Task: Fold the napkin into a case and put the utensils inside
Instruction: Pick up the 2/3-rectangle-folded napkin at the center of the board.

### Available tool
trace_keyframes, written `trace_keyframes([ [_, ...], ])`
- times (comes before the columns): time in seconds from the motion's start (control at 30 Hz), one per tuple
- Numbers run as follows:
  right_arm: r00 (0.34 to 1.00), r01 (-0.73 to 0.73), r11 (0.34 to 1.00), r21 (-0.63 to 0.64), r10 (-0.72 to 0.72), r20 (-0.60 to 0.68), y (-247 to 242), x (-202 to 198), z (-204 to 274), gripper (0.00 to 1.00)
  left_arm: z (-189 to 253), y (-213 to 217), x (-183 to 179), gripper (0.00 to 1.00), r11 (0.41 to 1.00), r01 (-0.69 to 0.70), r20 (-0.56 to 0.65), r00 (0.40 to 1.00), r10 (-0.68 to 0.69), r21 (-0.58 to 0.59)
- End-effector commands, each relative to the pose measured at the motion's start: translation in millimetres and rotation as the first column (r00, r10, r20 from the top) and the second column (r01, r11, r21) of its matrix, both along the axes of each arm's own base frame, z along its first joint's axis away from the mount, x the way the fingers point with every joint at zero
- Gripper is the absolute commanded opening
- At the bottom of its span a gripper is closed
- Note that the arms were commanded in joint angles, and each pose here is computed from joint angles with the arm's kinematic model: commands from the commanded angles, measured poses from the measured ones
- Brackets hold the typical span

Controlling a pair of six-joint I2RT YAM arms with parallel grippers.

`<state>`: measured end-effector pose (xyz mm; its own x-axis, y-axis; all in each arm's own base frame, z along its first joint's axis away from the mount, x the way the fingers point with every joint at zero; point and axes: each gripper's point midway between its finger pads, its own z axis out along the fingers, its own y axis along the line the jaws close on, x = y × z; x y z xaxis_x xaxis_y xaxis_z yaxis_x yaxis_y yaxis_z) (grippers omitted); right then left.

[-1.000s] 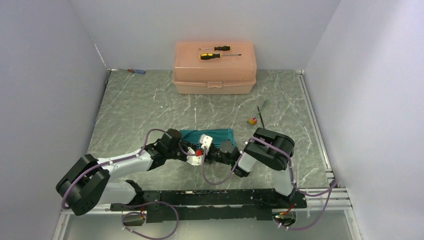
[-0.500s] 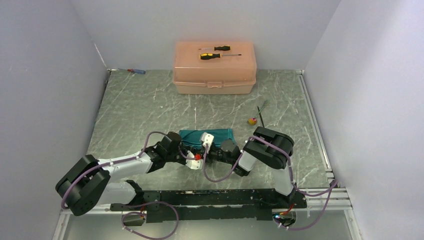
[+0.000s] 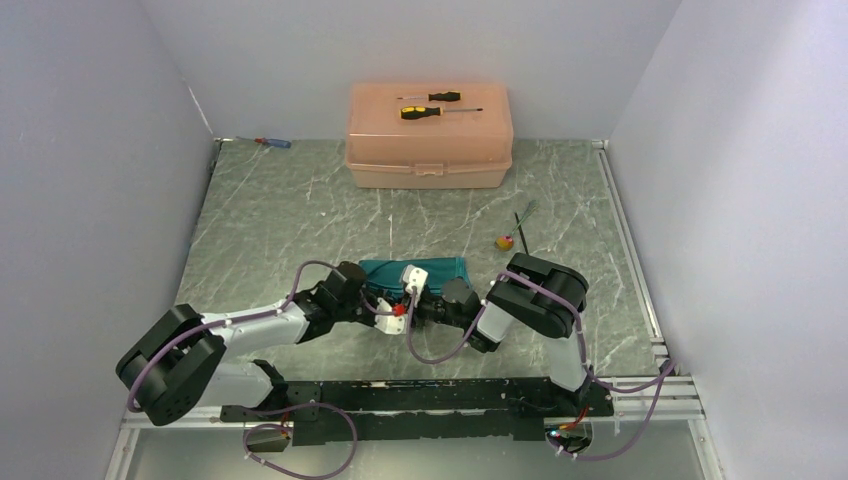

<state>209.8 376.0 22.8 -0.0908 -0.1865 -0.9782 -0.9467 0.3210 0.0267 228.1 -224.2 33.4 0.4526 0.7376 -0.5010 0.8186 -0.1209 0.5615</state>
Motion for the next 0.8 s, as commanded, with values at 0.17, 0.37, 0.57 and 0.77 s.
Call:
trace_keyframes([
  [0.17, 1.0, -0.009, 0.999, 0.051, 0.01, 0.0, 3.6, -0.6, 9.9, 0.38, 26.8, -10.1, 12.0, 0.03, 0.994, -0.084, -0.022, 0.996, 0.083, -0.065],
  [0.37, 1.0, 0.004, 0.997, 0.081, -0.005, 0.016, 2.4, 1.6, 21.1, 0.39, 20.3, -7.4, 6.4, 0.03, 0.997, -0.058, -0.029, 0.998, 0.057, -0.043],
  [0.57, 1.0, 0.021, 0.993, 0.112, -0.022, 0.007, 2.5, 3.3, 32.6, 0.39, 14.8, -3.8, 2.7, 0.03, 0.998, -0.05, -0.021, 0.999, 0.049, -0.038],
  [0.77, 0.999, 0.038, 0.991, 0.132, -0.041, 0.014, 7.5, 9.9, 38.5, 0.43, 20.3, -6.9, 6.4, 0.03, 0.997, -0.062, -0.021, 0.998, 0.061, -0.053],
])
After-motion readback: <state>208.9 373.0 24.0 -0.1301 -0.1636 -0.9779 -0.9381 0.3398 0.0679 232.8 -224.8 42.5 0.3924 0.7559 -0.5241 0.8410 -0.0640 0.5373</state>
